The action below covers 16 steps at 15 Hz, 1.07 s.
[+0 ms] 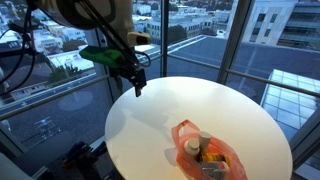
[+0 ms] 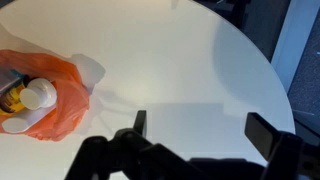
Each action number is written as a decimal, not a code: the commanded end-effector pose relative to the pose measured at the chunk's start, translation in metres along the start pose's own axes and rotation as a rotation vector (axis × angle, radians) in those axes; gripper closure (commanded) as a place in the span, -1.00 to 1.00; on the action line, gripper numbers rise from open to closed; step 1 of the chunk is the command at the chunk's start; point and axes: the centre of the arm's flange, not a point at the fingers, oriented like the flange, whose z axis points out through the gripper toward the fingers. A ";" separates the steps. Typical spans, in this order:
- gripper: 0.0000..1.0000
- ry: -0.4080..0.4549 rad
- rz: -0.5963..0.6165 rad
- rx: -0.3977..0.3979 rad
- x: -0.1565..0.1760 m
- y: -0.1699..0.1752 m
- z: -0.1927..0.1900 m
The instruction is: Remove the roll on stick from the plastic bag and put it on the table
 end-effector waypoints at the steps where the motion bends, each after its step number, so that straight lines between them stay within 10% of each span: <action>1: -1.00 0.000 0.000 0.000 0.000 0.000 0.000; 16: -1.00 0.074 0.203 0.014 0.058 0.070 -0.026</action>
